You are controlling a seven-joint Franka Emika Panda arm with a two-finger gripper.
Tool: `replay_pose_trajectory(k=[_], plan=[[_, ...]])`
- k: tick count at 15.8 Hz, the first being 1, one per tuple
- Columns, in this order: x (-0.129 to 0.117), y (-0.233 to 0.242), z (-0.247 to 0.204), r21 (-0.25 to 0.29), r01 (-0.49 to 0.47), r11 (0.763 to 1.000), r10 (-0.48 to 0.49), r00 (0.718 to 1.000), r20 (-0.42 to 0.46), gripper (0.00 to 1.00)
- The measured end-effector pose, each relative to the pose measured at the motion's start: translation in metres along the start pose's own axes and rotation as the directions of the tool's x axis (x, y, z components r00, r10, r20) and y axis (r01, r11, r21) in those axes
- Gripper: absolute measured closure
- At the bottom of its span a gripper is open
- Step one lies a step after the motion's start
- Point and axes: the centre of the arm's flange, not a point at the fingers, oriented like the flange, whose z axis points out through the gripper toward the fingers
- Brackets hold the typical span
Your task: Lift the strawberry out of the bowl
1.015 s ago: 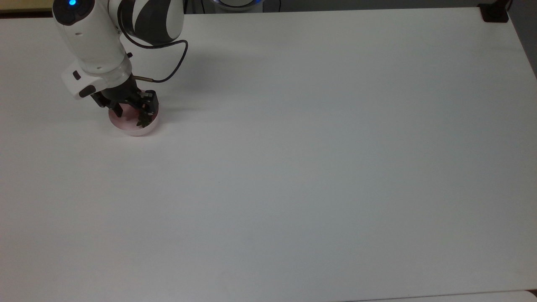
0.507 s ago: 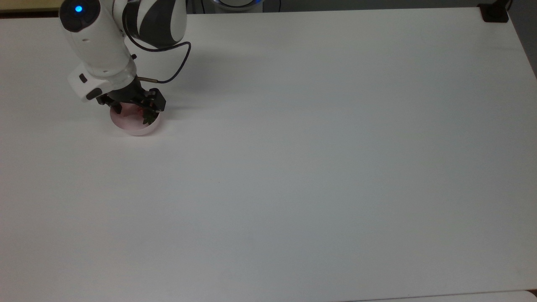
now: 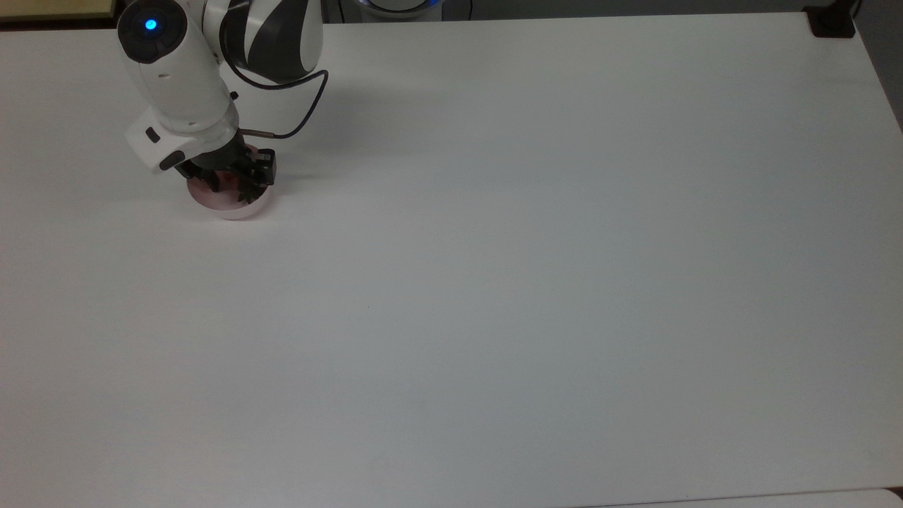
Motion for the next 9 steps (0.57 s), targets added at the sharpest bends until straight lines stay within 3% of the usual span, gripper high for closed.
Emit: replay_pose_trajectory(k=[3,9], plan=[[0.0001,0.0000,-0.0033,-0.001,-0.001,1.000,0.001,1.000,-0.005,0.70],[0.0000,0.0001,-0.0035,-0.001,-0.002,1.000,0.002,1.000,-0.005,0.78]])
